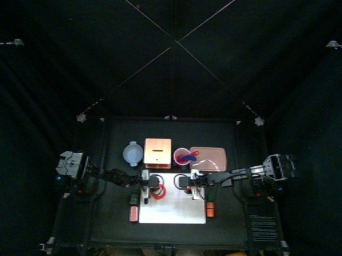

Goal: Get the cutter from the drawer then cut the dough then place the extra dough in the bowl
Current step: Place the extra dough in the bowl

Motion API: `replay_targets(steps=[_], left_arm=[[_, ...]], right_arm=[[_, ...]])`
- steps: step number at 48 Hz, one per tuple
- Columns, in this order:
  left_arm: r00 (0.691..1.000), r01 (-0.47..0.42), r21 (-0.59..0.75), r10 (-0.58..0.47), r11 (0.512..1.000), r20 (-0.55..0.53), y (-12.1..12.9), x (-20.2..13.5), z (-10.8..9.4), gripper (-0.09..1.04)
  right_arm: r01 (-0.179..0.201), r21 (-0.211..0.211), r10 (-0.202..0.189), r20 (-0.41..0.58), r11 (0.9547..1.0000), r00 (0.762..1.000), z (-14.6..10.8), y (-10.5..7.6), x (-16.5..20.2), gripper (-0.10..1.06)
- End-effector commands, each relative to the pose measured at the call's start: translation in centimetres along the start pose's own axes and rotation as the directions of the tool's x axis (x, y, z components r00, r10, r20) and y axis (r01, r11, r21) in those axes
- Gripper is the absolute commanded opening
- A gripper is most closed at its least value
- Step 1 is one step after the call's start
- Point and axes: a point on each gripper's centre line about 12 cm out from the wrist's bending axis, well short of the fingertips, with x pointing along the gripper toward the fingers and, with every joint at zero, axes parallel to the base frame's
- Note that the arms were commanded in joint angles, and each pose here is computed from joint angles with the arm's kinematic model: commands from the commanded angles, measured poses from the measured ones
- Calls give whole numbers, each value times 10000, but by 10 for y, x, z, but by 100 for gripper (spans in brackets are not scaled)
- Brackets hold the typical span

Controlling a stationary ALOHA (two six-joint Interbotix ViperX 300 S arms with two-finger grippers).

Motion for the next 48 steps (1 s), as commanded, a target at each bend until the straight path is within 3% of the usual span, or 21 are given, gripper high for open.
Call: replay_targets(steps=[1, 8, 19, 28, 33, 40, 48], left_arm=[[9998, 85, 31, -84, 10000, -161, -1, -1, -3, 65], [10000, 90, 16, -90, 10000, -40, -1, -1, 1, 57], [9830, 282, 342, -339, 9990, 1806, -11, -27, 57, 56], [9454, 62, 651, -271, 9979, 3248, -5, -67, 79, 55], [9089, -216, 442, 12, 9988, 4169, 4, -100, 80, 55], [8235, -1099, -513, 1198, 9926, 5545, 39, -152, 72, 56], [7391, -2135, -1785, 2782, 9605, 6135, 80, -195, 50, 56]], right_arm=[[3, -1, -3, 399, 10000, 9992, 12, 0, -6, 80], [-11, 0, 11, 368, 10000, 9993, 12, 0, -4, 80], [-36, -77, 42, 735, 10000, 9973, 25, 2, -11, 80], [-64, -7, 65, 704, 10000, 9975, 23, 3, -10, 80], [-121, -33, 123, 902, 9999, 9958, 27, 5, -14, 80], [-43, -224, 81, 1755, 9997, 9844, 44, 5, -27, 80], [178, -559, 9, 3185, 9983, 9479, 65, 3, -35, 80]])
